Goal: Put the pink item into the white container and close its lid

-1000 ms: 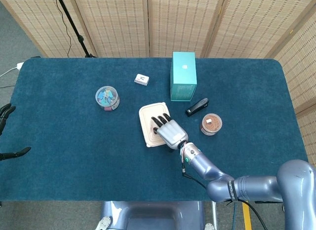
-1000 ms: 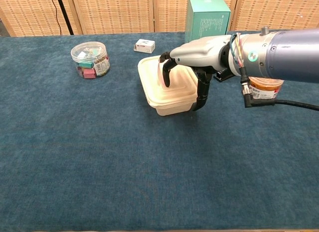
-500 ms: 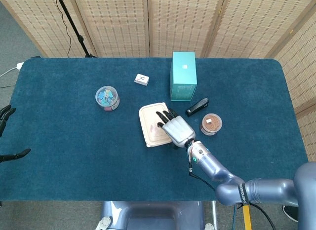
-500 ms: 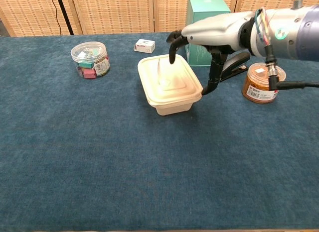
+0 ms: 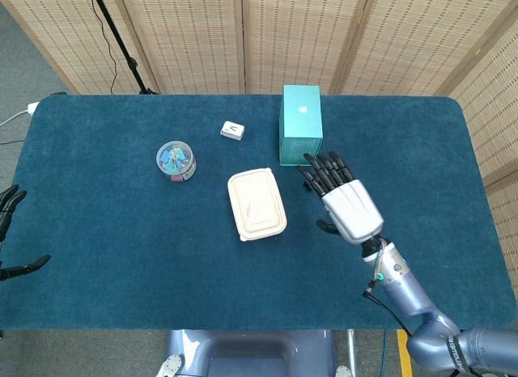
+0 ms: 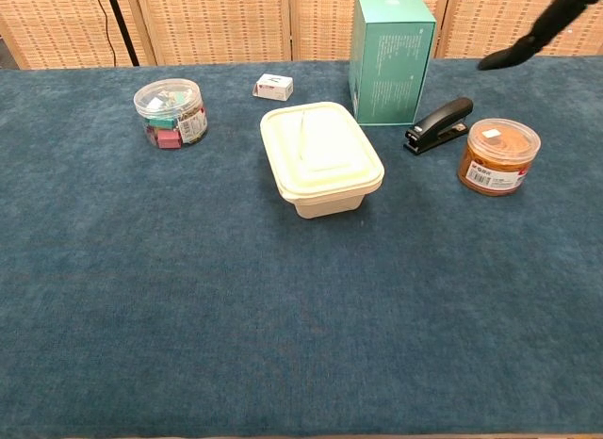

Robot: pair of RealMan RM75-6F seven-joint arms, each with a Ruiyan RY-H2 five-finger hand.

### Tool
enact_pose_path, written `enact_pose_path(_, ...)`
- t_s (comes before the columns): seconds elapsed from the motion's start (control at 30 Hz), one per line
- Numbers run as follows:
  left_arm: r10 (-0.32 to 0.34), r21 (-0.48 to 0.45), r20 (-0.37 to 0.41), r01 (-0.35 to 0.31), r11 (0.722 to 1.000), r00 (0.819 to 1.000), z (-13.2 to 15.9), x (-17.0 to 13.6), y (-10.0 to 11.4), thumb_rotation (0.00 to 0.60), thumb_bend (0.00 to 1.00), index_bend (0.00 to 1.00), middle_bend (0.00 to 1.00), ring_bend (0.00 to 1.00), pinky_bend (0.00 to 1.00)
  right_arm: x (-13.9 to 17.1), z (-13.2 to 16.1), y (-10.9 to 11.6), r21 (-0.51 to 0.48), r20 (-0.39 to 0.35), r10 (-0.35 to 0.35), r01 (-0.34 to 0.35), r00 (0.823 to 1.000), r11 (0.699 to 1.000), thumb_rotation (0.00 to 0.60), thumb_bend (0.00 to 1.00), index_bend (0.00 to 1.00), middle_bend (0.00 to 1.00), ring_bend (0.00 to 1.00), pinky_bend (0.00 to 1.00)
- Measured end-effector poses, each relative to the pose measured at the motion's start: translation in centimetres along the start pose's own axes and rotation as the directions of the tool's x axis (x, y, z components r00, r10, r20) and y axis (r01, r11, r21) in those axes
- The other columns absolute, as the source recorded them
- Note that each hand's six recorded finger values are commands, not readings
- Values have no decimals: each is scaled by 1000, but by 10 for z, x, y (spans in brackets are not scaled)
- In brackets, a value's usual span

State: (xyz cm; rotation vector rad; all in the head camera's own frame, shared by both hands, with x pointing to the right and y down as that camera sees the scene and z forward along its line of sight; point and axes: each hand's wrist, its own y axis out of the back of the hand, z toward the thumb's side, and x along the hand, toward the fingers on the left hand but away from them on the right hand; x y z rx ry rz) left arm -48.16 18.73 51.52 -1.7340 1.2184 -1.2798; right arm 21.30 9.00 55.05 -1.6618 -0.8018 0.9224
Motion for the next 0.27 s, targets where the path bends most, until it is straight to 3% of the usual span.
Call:
enact_pose_path(0.13, -2, 20, -29, 3, 1000, 1000, -11, -12, -7, 600, 0, 0, 0, 0, 0, 41, -46, -3, 40, 79, -45, 42, 996, 998, 600, 0, 0, 0, 0, 0)
enact_pose_path(0.27, -20, 25, -43, 21, 999, 999, -15, -16, -11, 600, 0, 0, 0, 0, 0, 73, -77, -13, 78, 118, -31, 22, 992, 997, 600, 0, 0, 0, 0, 0)
